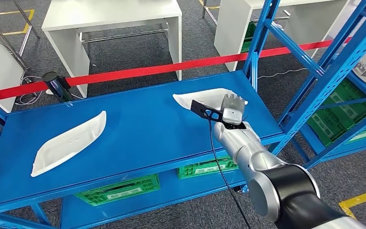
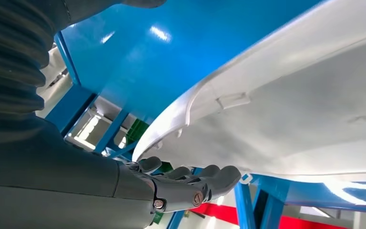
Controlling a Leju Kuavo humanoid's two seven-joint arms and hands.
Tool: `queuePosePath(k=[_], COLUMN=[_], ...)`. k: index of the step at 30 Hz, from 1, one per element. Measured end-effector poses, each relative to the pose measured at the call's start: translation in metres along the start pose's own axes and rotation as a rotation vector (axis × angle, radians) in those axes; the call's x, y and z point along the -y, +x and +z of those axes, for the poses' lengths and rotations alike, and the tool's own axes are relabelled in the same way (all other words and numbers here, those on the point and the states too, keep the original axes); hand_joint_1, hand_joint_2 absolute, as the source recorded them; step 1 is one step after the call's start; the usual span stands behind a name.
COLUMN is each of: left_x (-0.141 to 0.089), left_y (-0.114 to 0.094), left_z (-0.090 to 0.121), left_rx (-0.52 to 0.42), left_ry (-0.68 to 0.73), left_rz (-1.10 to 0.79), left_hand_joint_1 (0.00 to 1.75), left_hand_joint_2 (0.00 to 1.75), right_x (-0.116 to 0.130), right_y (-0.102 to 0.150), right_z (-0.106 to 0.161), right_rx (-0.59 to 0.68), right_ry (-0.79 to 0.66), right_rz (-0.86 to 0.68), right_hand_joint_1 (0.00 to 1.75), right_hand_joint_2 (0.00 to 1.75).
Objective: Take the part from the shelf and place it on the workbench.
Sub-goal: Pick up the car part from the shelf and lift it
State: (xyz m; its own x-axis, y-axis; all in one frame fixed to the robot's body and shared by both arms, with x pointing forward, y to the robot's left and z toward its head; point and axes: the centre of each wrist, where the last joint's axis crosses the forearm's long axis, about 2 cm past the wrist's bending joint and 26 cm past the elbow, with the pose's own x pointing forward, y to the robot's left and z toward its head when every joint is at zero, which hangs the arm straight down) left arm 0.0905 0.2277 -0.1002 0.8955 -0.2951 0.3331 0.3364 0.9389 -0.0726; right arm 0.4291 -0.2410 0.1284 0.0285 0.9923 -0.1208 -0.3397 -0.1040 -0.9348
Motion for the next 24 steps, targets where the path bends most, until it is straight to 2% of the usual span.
queuePosePath(k=[14, 18, 22, 24], left_x=[0.0006, 0.0006, 0.0006, 0.0006], left_y=[0.0002, 0.0001, 0.0, 0.0], left_z=[0.0, 0.0, 0.0, 0.0], left_rx=[0.009, 0.013, 0.013, 0.013], left_ry=[0.0, 0.001, 0.001, 0.001], left_rz=[0.02, 0.023, 0.023, 0.023], left_hand_joint_1=[0.0, 0.0, 0.0, 0.0], left_hand_joint_2=[0.0, 0.0, 0.0, 0.0], right_x=[0.0007, 0.0013, 0.0014, 0.0014], right_y=[-0.0034, -0.0013, -0.0012, -0.0013], right_z=[-0.0008, -0.0006, -0.0006, -0.0006], right_rx=[0.018, 0.022, 0.018, 0.018], right_ry=[-0.002, -0.001, -0.001, 0.0], right_rz=[0.015, 0.014, 0.012, 0.011], right_hand_joint_1=[0.0, 0.93, 0.93, 1.34], right_hand_joint_2=[1.75, 1.75, 1.75, 1.75])
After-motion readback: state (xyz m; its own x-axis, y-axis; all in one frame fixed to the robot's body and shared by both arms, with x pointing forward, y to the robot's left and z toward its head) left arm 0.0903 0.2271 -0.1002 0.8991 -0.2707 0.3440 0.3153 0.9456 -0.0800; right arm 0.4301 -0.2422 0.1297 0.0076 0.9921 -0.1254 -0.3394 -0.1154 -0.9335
